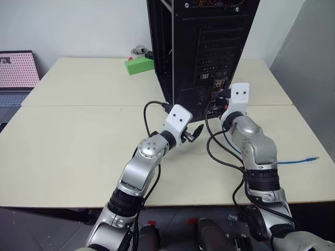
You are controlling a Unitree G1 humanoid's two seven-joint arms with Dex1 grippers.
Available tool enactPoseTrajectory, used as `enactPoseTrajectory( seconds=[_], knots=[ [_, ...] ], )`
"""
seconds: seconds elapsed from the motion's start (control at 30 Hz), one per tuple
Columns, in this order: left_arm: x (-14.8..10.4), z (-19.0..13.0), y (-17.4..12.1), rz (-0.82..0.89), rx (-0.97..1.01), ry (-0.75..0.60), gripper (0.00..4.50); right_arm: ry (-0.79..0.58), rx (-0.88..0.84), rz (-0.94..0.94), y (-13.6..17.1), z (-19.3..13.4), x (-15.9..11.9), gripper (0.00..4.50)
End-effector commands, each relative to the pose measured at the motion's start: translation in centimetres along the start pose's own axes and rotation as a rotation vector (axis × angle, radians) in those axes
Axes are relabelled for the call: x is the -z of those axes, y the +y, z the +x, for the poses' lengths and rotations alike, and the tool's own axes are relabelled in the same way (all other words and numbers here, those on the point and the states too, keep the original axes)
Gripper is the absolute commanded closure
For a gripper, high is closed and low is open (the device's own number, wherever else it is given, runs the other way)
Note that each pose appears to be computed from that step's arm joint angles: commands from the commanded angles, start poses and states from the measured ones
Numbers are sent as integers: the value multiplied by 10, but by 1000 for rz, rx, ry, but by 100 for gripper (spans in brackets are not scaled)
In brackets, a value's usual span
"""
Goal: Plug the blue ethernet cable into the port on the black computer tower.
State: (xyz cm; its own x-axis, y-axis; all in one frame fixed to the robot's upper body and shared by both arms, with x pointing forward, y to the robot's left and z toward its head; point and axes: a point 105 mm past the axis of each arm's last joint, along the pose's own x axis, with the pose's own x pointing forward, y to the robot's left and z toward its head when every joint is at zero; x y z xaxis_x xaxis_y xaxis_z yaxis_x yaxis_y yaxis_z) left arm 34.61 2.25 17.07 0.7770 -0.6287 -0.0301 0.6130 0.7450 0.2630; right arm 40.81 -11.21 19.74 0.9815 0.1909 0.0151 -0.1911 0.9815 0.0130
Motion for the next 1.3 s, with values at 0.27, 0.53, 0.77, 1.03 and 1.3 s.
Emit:
enactPoseTrajectory(
  seconds=[0.27, 0.53, 0.77, 1.03, 1.3],
  knots=[
    [-11, -2, 7, 22, -24, -41, 44, -51, -70, -56, -2, -10, -11, 338],
    [-7, -10, 20, 35, -32, -26, 44, -44, -145, -139, -11, -34, -10, 153],
    [-9, -29, 56, 58, -16, -3, 44, -44, -345, -189, -16, -70, -14, 3],
    [-6, -56, 77, 46, 84, 33, 44, -68, -450, -169, -43, -96, -28, 3],
    [-7, -69, 76, 58, 209, 29, 44, -76, -452, -182, -56, -100, -37, 3]
  ],
)
